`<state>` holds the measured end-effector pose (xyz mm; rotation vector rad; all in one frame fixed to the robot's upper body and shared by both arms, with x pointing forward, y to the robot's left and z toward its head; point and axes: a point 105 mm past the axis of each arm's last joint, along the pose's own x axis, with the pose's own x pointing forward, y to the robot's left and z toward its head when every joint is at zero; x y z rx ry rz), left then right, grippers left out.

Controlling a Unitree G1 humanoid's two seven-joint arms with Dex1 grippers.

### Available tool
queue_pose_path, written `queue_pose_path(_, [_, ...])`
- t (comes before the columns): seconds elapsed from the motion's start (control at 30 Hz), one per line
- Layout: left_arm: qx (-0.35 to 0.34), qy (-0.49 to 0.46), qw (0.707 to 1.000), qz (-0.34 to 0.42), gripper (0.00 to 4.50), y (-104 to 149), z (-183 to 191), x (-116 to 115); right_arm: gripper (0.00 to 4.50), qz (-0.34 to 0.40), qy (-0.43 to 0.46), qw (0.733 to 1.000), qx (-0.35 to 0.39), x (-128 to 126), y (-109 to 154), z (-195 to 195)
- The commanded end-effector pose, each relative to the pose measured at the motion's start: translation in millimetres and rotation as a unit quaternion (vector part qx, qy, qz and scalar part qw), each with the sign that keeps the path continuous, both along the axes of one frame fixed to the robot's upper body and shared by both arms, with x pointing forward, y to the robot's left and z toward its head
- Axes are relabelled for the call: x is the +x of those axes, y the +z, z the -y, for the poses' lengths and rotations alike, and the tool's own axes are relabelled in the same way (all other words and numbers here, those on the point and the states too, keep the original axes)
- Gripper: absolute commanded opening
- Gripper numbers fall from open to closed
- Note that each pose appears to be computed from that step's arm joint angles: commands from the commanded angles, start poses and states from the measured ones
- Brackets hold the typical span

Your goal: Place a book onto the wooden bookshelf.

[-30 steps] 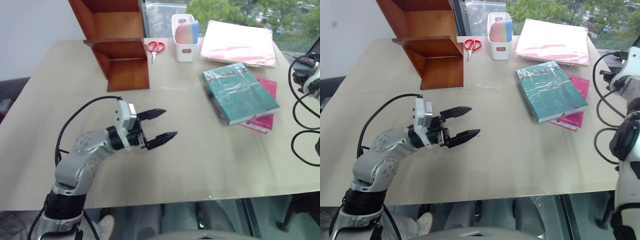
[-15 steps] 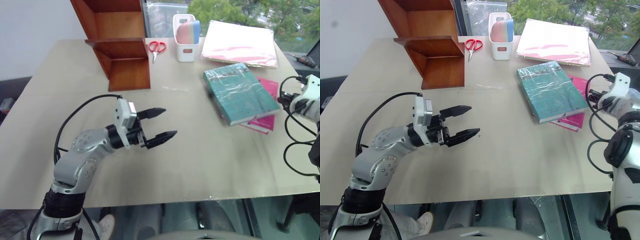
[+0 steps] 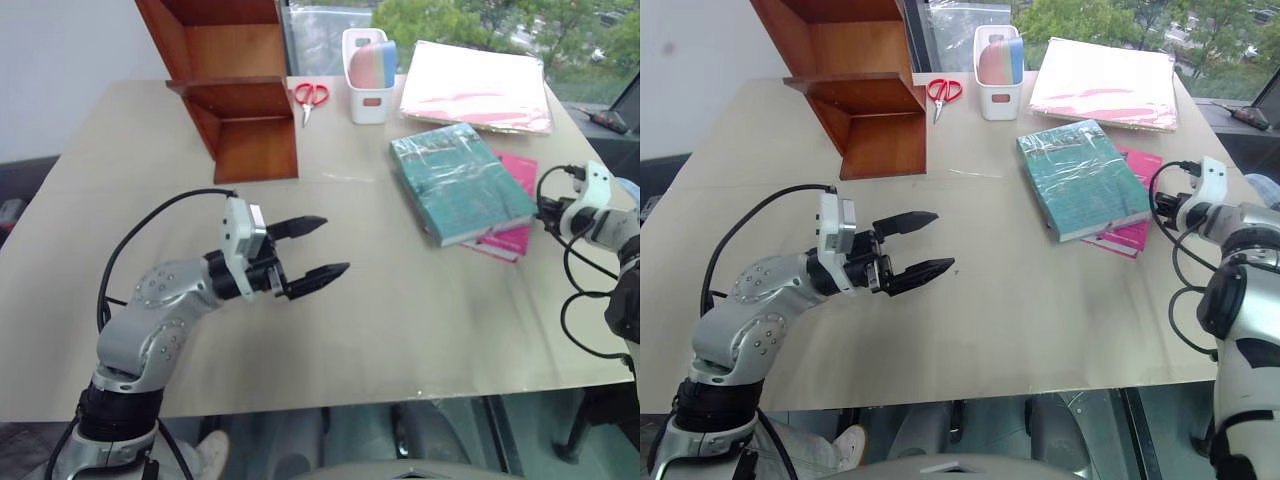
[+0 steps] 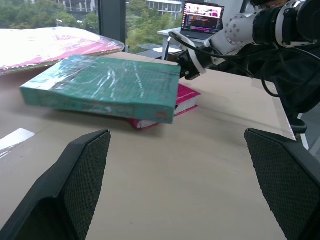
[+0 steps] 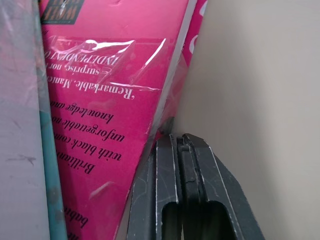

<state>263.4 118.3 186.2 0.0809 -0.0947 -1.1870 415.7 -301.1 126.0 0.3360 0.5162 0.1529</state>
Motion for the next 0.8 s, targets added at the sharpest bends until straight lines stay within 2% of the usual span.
queue_pose_path(0.03, [0.002,-0.015,1.000,0.023,4.50,11,-5,-6,0.15,0.013,0.056,0.998,0.001,6,13,-20])
queue_pose_path(0.5, [0.006,-0.008,1.000,0.026,4.50,10,-12,-6,0.15,-0.003,0.205,0.978,0.026,5,8,-81])
queue_pose_path(0.67, [0.004,-0.005,1.000,0.026,4.50,8,-12,-7,0.15,-0.023,0.236,0.971,0.020,-5,3,-76])
queue_pose_path(0.8, [0.002,-0.002,1.000,0.026,4.50,7,-11,-6,0.15,-0.032,0.273,0.961,-0.017,-16,6,-62])
